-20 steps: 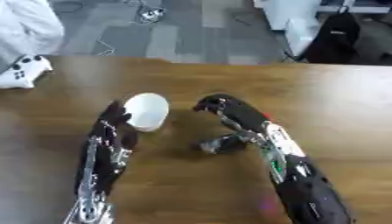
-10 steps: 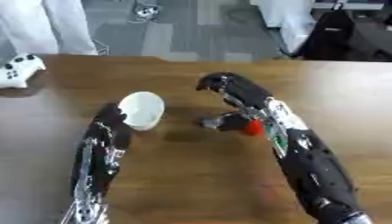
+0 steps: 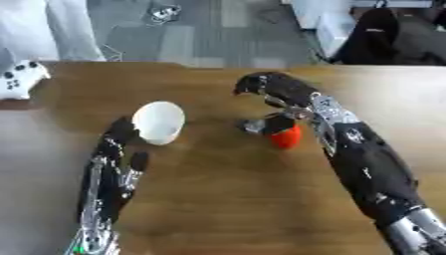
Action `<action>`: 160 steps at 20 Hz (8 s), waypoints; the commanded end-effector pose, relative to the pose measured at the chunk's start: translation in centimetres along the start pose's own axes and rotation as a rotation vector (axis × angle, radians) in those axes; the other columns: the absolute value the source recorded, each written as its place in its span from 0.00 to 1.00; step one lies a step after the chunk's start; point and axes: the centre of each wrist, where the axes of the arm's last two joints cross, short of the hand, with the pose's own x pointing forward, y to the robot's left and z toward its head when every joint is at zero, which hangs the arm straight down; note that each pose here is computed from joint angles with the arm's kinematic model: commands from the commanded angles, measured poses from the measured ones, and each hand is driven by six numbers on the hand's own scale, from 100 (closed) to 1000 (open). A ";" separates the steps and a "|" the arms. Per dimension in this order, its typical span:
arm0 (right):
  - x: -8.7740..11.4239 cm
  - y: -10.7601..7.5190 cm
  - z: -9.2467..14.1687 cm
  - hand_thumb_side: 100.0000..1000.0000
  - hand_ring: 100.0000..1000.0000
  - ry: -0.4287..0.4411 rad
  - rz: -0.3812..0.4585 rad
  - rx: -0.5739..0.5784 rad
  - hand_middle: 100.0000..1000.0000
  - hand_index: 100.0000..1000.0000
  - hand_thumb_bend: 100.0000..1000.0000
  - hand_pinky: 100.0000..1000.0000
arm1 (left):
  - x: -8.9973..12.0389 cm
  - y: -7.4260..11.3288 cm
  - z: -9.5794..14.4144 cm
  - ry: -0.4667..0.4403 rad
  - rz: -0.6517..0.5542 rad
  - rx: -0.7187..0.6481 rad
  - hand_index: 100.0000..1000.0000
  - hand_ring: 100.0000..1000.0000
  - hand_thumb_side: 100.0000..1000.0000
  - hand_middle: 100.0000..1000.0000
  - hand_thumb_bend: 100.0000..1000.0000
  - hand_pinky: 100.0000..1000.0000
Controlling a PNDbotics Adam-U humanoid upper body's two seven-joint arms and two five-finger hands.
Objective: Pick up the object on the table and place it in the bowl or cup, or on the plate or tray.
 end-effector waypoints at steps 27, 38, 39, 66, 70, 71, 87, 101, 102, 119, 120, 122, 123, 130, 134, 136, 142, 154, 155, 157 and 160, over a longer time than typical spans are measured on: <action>-3.9 0.4 3.6 0.68 0.73 0.145 0.064 0.032 0.70 0.81 0.43 0.75 | 0.6 0.8 0.0 -0.018 -0.020 0.025 0.79 0.83 0.62 0.91 0.64 1.00; -1.4 1.1 2.1 0.67 0.63 0.128 0.062 0.036 0.66 0.81 0.40 0.70 | 0.7 0.5 -0.2 -0.021 -0.008 0.028 0.79 0.83 0.62 0.91 0.64 1.00; -1.2 1.2 2.1 0.67 0.64 0.125 0.060 0.041 0.67 0.81 0.41 0.71 | 0.7 0.5 -0.2 -0.021 -0.007 0.028 0.79 0.83 0.62 0.91 0.64 1.00; -2.9 2.9 4.4 0.63 0.68 0.120 -0.050 0.154 0.67 0.80 0.50 0.80 | 0.7 0.3 0.1 -0.019 0.003 0.048 0.78 0.83 0.63 0.91 0.65 1.00; -3.0 3.1 4.6 0.45 0.43 0.133 -0.057 0.125 0.48 0.73 0.41 0.64 | 0.7 0.2 0.0 -0.022 0.006 0.048 0.78 0.83 0.63 0.91 0.65 1.00; -2.9 3.1 4.6 0.40 0.33 0.138 -0.055 0.117 0.39 0.70 0.37 0.56 | 0.7 0.2 0.0 -0.023 0.006 0.047 0.78 0.83 0.63 0.91 0.65 1.00; -2.6 -0.3 1.9 0.37 0.03 0.092 0.003 0.068 0.01 0.55 0.09 0.32 | 0.7 0.3 0.0 -0.023 0.004 0.044 0.77 0.82 0.63 0.90 0.65 1.00; 1.6 -8.7 -6.7 0.44 0.02 -0.098 0.123 0.034 0.04 0.53 0.10 0.35 | 0.7 0.5 0.1 -0.017 -0.005 0.013 0.77 0.82 0.63 0.90 0.65 1.00; 2.0 -8.9 -7.1 0.45 0.01 -0.107 0.128 0.029 0.04 0.53 0.11 0.35 | 0.7 0.4 0.1 -0.018 -0.004 0.010 0.77 0.82 0.63 0.90 0.65 1.00; 6.9 -9.4 -10.6 0.47 0.03 -0.180 0.176 -0.047 0.06 0.51 0.14 0.34 | 1.4 -0.7 -0.7 -0.047 0.030 -0.049 0.77 0.82 0.63 0.90 0.66 1.00; 6.9 -9.5 -10.7 0.47 0.03 -0.176 0.179 -0.052 0.06 0.51 0.14 0.34 | 1.4 -0.7 -0.7 -0.049 0.031 -0.050 0.77 0.82 0.63 0.90 0.66 1.00; 7.1 -9.4 -10.8 0.47 0.04 -0.167 0.185 -0.058 0.06 0.51 0.15 0.34 | 1.5 -0.9 -0.8 -0.052 0.033 -0.053 0.77 0.82 0.63 0.90 0.66 1.00; 7.2 -9.3 -10.8 0.47 0.04 -0.163 0.188 -0.060 0.06 0.51 0.15 0.34 | 1.5 -0.9 -0.8 -0.053 0.035 -0.054 0.77 0.82 0.63 0.90 0.66 1.00; 8.5 -8.7 -11.3 0.48 0.07 -0.130 0.198 -0.081 0.08 0.50 0.17 0.34 | 1.6 -1.2 -0.9 -0.060 0.046 -0.059 0.77 0.82 0.63 0.90 0.66 1.00; 9.7 -7.9 -11.7 0.47 0.08 -0.092 0.192 -0.090 0.09 0.50 0.18 0.34 | 1.7 -1.5 -1.0 -0.063 0.055 -0.066 0.77 0.82 0.63 0.89 0.66 1.00; 10.0 -7.8 -11.7 0.47 0.08 -0.071 0.191 -0.092 0.09 0.50 0.18 0.34 | 1.8 -1.7 -1.0 -0.066 0.060 -0.072 0.77 0.82 0.63 0.89 0.66 1.00; 10.2 -8.1 -11.7 0.47 0.08 -0.031 0.200 -0.096 0.09 0.50 0.18 0.33 | 2.0 -2.1 -1.2 -0.078 0.071 -0.085 0.77 0.82 0.62 0.89 0.66 1.00; 9.7 -8.9 -11.6 0.47 0.12 -0.008 0.236 -0.096 0.09 0.49 0.19 0.35 | 1.8 -2.3 -1.1 -0.080 0.072 -0.073 0.77 0.82 0.62 0.90 0.66 1.00; 9.7 -8.9 -11.5 0.47 0.14 -0.003 0.237 -0.096 0.10 0.49 0.18 0.35 | 1.8 -2.4 -1.1 -0.080 0.073 -0.073 0.77 0.82 0.62 0.90 0.66 1.00; 9.6 -9.0 -11.5 0.47 0.16 0.003 0.240 -0.097 0.10 0.49 0.18 0.36 | 1.8 -2.4 -1.1 -0.080 0.073 -0.074 0.77 0.82 0.62 0.90 0.66 1.00; 9.4 -9.1 -11.4 0.46 0.18 0.014 0.249 -0.100 0.10 0.49 0.15 0.36 | 1.9 -2.5 -1.1 -0.081 0.075 -0.076 0.77 0.82 0.62 0.90 0.66 1.00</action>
